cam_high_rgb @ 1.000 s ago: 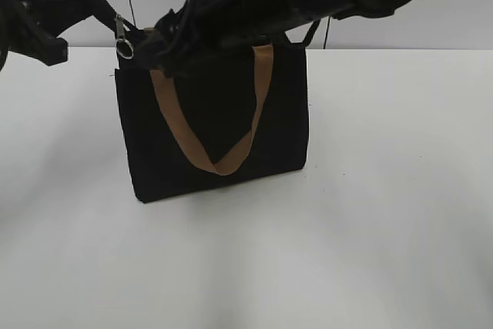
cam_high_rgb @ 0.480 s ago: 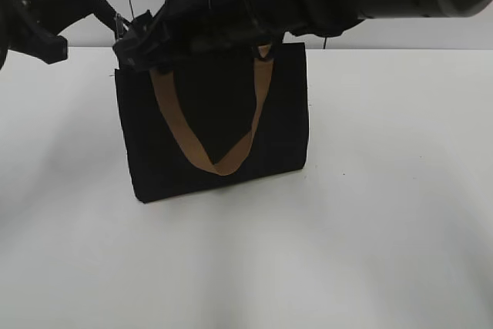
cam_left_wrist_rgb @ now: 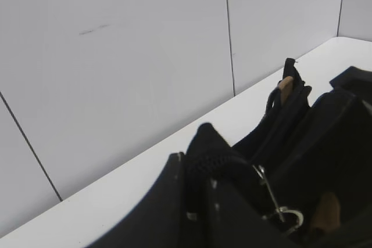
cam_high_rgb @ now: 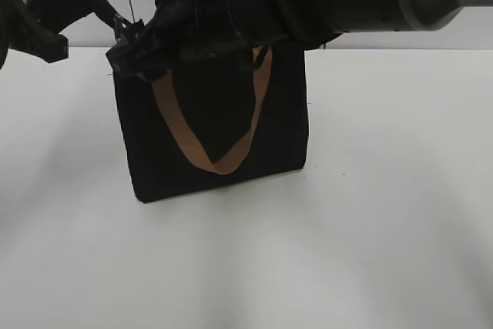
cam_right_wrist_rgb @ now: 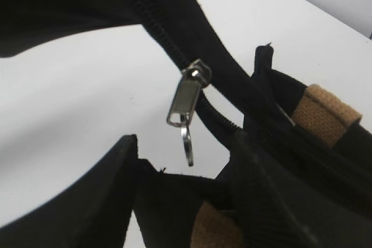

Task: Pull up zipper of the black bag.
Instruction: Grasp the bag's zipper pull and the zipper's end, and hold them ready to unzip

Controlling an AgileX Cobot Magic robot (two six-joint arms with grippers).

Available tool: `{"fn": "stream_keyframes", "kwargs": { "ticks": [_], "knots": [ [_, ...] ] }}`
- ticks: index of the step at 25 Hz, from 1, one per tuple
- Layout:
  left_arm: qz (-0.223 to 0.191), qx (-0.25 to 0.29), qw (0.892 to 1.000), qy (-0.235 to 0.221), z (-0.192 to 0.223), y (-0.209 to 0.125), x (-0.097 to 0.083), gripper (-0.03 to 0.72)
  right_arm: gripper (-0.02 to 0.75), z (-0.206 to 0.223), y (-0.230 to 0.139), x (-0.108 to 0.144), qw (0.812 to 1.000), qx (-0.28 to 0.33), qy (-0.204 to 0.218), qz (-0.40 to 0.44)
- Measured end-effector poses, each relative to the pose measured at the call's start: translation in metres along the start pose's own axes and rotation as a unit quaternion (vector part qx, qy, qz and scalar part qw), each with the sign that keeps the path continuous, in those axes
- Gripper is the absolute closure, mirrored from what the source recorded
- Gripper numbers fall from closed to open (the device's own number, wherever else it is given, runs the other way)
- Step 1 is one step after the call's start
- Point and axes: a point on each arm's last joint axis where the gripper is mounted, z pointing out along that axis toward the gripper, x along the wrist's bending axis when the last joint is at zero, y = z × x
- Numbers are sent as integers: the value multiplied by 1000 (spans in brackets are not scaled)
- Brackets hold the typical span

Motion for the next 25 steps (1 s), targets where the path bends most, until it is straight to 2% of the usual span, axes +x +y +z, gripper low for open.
{"fn": "stream_keyframes", "kwargs": {
  "ticks": [5, 12, 17, 25],
  "knots": [
    [0, 0, 1000, 0, 0, 0, 0, 666, 403, 5, 5, -1, 1000, -8, 1, -1],
    [0, 0, 1000, 0, 0, 0, 0, 666, 419, 8, 4, -2, 1000, -5, 4, 1],
    [-1, -1, 1000, 1, 0, 0, 0, 666, 510, 8, 4, -1, 1000, -5, 6, 1],
    [-6, -3, 1000, 4, 0, 0, 1, 666, 546, 8, 4, -1, 1000, -5, 6, 1]
  ]
}}
